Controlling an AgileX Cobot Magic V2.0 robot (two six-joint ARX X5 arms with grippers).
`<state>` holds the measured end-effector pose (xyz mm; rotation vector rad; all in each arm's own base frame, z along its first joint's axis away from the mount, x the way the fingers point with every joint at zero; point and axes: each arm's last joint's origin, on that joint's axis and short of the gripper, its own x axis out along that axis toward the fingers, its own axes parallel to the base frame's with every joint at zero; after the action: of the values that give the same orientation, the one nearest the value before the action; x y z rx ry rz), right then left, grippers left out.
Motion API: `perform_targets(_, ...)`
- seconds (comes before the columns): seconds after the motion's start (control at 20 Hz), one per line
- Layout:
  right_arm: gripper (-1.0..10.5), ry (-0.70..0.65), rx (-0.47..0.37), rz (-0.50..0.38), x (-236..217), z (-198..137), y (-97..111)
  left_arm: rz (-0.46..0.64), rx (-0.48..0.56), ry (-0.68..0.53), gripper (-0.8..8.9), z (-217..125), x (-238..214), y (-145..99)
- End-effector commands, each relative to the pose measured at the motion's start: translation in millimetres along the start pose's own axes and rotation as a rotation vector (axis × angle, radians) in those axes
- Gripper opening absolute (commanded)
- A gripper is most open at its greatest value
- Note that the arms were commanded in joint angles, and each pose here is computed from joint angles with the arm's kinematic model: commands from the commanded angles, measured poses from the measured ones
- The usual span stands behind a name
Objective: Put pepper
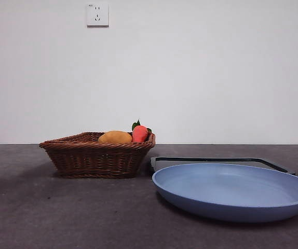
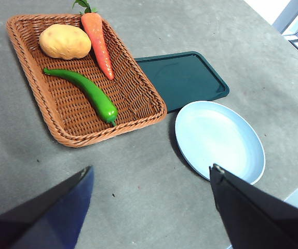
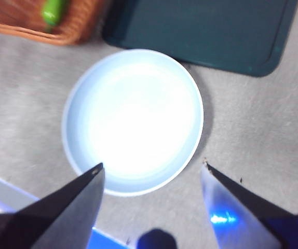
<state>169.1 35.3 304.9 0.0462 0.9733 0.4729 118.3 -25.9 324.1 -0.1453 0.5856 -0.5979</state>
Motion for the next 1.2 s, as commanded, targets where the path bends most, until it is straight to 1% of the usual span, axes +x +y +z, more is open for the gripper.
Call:
perform_targets(0.05, 3.2, 0.039, 0.016, 0.001, 24, 17, -9, -0.006, 0.006, -0.015, 3.89, 4, -2, -2)
perform_targets(0.3, 3.2, 0.181, 0.065, 0.005, 91, 32, -33, -0.006, 0.006, -0.015, 3.89, 4, -2, -2)
perform_targets(0.6, 3.2, 0.319, 0.105, 0.012, 151, 28, -54, -0.006, 0.006, -0.015, 3.89, 4, -2, -2)
perform_targets(0.8, 2.5, 0.376, 0.115, 0.021, 171, 22, -60, -0.005, 0.006, -0.015, 3.89, 4, -2, -2)
perform_targets(0.85, 2.2, 0.384, 0.115, 0.022, 174, 21, -60, -0.005, 0.006, -0.015, 3.89, 4, -2, -2)
perform_targets(1.0, 0.2, 0.394, 0.12, 0.024, 176, 20, -60, -0.004, 0.005, -0.015, 3.89, 4, -2, -2)
perform_targets(1.2, 0.1, 0.394, 0.135, 0.027, 174, 20, -61, -0.002, -0.003, 0.006, 3.89, 7, 6, 2)
